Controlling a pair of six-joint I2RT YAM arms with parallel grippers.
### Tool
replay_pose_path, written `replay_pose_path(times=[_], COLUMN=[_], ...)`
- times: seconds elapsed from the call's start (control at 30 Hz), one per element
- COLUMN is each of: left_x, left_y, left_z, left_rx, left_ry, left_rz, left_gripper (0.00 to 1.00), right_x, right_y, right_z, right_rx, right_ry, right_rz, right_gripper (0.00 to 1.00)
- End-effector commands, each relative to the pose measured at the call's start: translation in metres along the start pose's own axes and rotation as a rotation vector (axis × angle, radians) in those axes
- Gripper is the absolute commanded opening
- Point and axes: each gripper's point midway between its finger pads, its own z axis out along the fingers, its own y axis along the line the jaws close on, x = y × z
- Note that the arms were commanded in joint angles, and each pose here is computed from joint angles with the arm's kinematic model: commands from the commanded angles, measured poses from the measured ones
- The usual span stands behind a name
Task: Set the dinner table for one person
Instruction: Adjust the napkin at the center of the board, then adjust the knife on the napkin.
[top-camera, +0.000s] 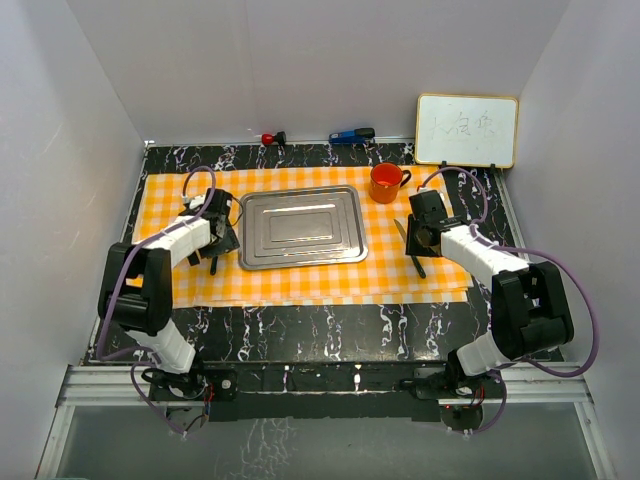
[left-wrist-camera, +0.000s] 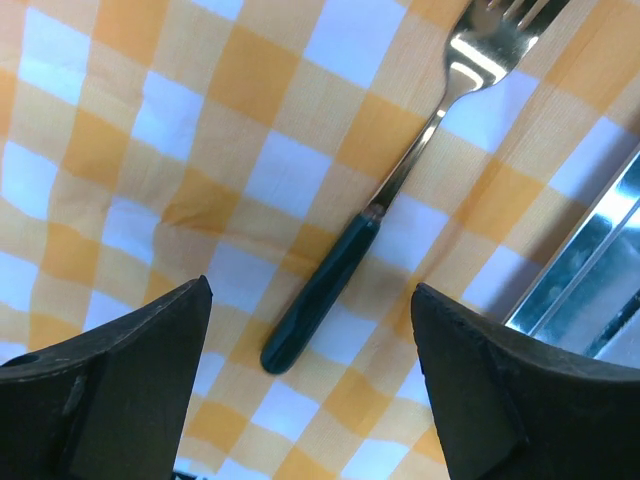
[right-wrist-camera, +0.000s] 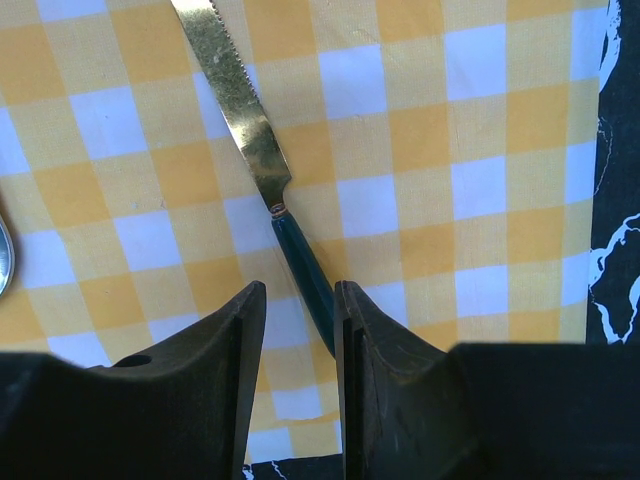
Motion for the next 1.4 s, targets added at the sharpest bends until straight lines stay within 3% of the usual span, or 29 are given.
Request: replay_pose_path(times=[0.0, 0.67, 1.0, 1.37], left_x=[-0.013, 0.012, 0.011, 0.01], left_y=[0.01, -0.002, -0.011, -0.014], left_z=[-0.034, -0.009, -0.008, -0.008], left_rx=[0.028, 0.06, 0.098, 0.11], left_ry=[-0.063, -0.003, 0.006, 0.002], left_rz=[-0.067, -0.07, -0.063, -0.06], left_gripper=[0.79, 0.77, 0.76, 0.76], right_x=[-0.018, 0.022, 0.005, -0.023], right_y=[0.0, -0.002, 0.006, 0.022], right_z=[-0.008, 0.028, 0.017, 0.001], right_rx=[0.006, 0.033, -0.015, -0.099], right_ry=[-0.074, 0.036, -0.016, -0.094], right_rz=[0.024, 0.021, 0.039, 0.065], right_gripper=[0.31, 0.3, 0.09, 0.04])
